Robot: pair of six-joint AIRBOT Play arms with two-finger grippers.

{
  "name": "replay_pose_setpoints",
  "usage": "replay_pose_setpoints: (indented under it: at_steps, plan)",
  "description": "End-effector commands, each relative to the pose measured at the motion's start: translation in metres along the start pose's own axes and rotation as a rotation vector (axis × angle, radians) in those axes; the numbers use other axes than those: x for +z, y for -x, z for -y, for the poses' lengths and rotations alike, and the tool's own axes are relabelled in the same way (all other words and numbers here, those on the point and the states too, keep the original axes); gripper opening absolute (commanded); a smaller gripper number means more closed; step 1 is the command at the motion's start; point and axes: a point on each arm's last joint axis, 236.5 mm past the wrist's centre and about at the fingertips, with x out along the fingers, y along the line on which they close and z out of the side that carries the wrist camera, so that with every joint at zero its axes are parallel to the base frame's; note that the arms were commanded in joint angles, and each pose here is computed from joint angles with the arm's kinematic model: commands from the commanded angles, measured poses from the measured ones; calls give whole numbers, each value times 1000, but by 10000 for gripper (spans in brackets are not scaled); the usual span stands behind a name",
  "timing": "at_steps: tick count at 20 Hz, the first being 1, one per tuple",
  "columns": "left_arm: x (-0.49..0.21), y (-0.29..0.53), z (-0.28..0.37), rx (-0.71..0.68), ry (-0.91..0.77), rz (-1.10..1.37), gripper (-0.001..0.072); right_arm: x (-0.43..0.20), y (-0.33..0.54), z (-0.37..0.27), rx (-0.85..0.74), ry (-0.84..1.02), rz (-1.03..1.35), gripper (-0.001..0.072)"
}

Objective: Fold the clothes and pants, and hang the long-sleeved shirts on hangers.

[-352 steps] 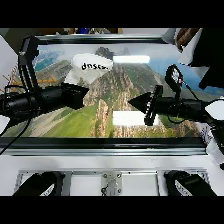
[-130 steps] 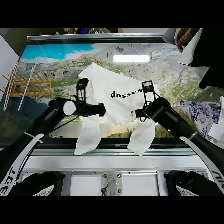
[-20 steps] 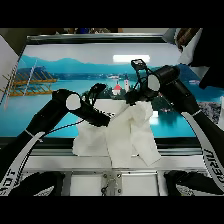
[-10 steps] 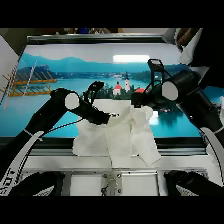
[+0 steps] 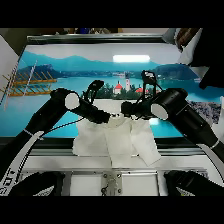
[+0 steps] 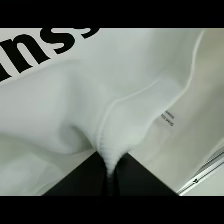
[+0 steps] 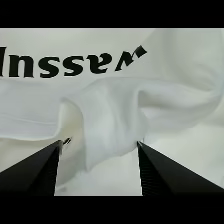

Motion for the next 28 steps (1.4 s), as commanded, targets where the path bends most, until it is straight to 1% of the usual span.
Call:
replay_pose_setpoints:
  at_steps: [1,4,8,11,13,14,15,16,17,18,22,24,26,28]
  plan:
    - [1,0,0,-1,0,5,17,3,-1,24,-118,31,20,507]
    - [1,0,0,-1,0,4,17,9,-9,30,-154,20,39,507]
    - [1,0,0,-2,1,5,18,3,-21,1,-97,80,53,507]
    - [1,0,0,-2,1,5,17,-4,-32,7,-155,110,27,507]
    - [1,0,0,-3,1,4,18,4,-32,18,-207,130,54,505]
    - [1,0,0,-3,1,4,18,8,-30,23,-226,140,67,376]
    - [1,0,0,-3,1,4,18,10,-28,27,-243,167,74,203]
    - [0,1,0,-2,1,2,18,13,-24,30,-255,200,81,123]
    - [1,3,1,-1,-3,2,18,15,-18,30,-255,234,89,92]
    - [2,8,3,-3,-9,1,18,17,-9,30,-249,269,95,31]
    - [30,50,29,-30,-66,82,18,19,44,36,-270,340,75,33]
    - [38,66,37,-38,-85,110,18,8,67,49,-311,322,19,33]
    - [35,69,38,-38,-88,98,18,-8,78,58,-321,306,-44,34]
    - [27,61,35,-38,-75,67,18,-27,81,53,-282,304,-113,34]
